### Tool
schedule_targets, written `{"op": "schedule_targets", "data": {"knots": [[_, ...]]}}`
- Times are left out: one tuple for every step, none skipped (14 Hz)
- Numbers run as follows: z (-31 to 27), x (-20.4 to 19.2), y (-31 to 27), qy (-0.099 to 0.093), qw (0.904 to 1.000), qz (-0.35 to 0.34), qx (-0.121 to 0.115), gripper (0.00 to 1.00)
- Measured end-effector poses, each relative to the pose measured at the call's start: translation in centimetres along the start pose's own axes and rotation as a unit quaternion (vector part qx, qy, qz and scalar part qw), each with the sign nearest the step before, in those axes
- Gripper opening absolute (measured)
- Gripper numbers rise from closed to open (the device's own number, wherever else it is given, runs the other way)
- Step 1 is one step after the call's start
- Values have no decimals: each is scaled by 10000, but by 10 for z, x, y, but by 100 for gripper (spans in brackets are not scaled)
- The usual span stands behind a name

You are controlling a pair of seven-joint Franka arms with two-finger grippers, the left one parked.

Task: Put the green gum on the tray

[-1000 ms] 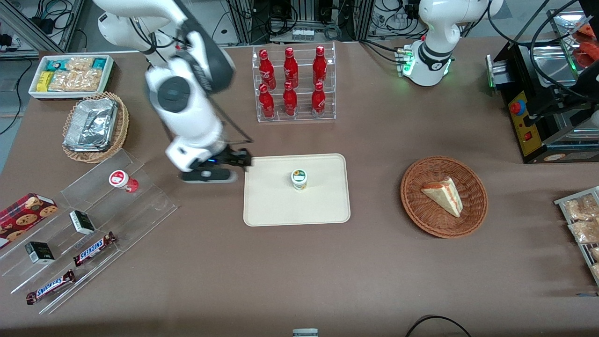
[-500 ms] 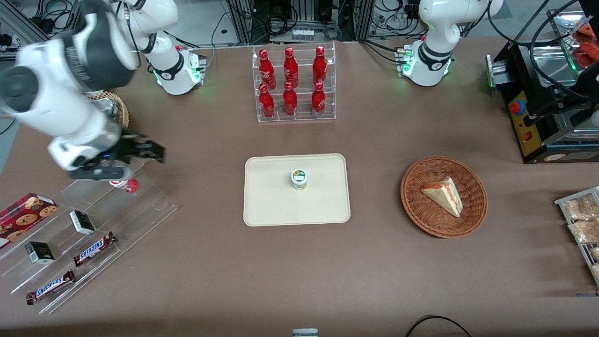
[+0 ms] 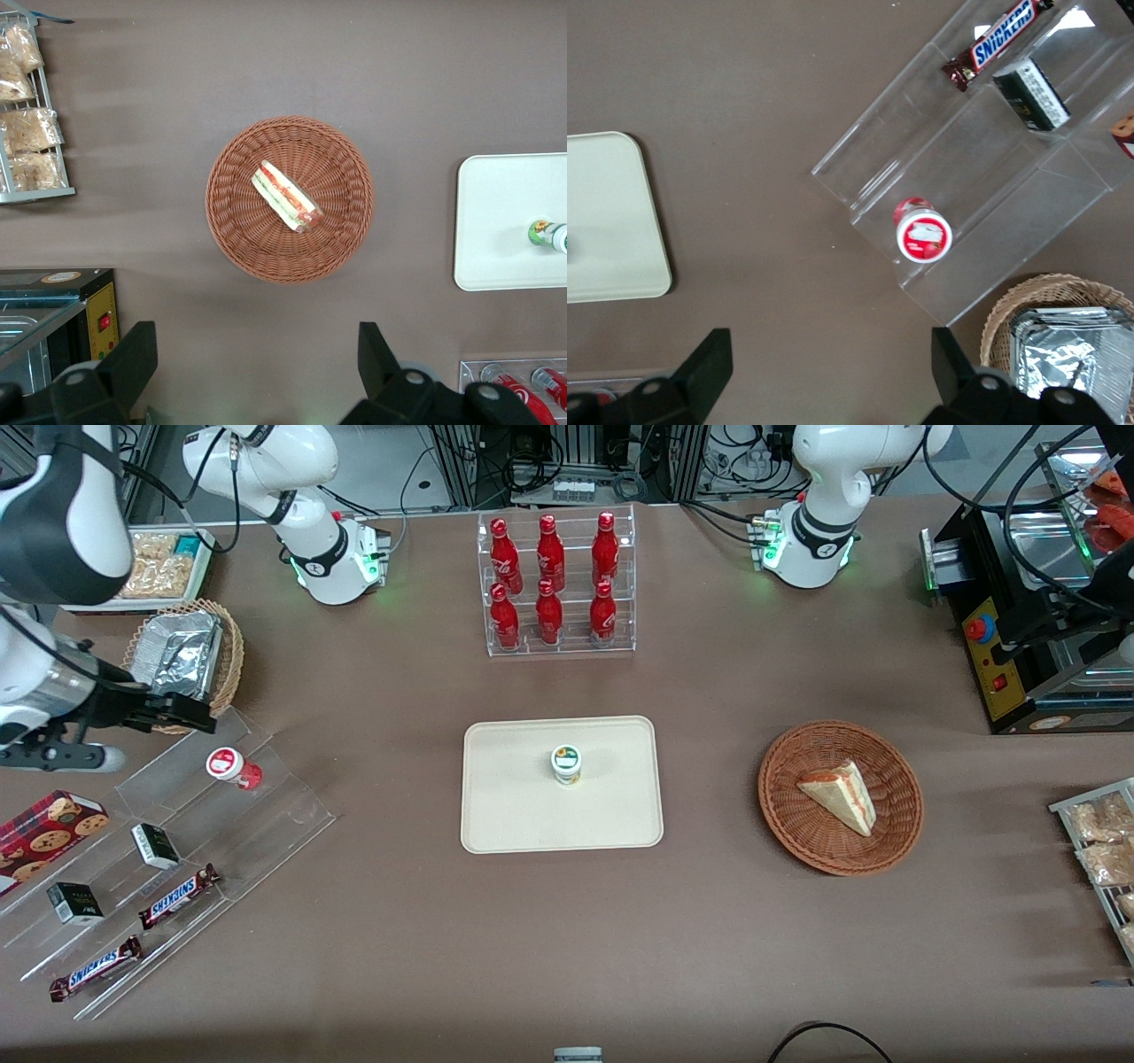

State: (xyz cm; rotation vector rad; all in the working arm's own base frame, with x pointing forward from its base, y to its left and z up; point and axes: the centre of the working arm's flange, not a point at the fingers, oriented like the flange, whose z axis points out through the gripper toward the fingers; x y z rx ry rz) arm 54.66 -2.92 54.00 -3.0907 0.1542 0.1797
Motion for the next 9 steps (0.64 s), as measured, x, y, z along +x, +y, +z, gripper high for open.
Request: {"op": "schedule_targets", "data": {"knots": [[-3,-1,6,-20,10000,41,6,100],[-6,-2,9,-23,10000,64,10,100],[-9,-2,10,-20,10000,69,0,100],[-11,-2,11,-3,10000,72,-19,100],[-14,-2,12,17,10000,71,-31,100],[-15,-2,13,26,10000,44,-30,100],[-16,-2,14,31,10000,23,-31,100],[-17,-2,13,36,10000,14,-32,100],[-18,-2,13,38,10000,8,-34,100]]}}
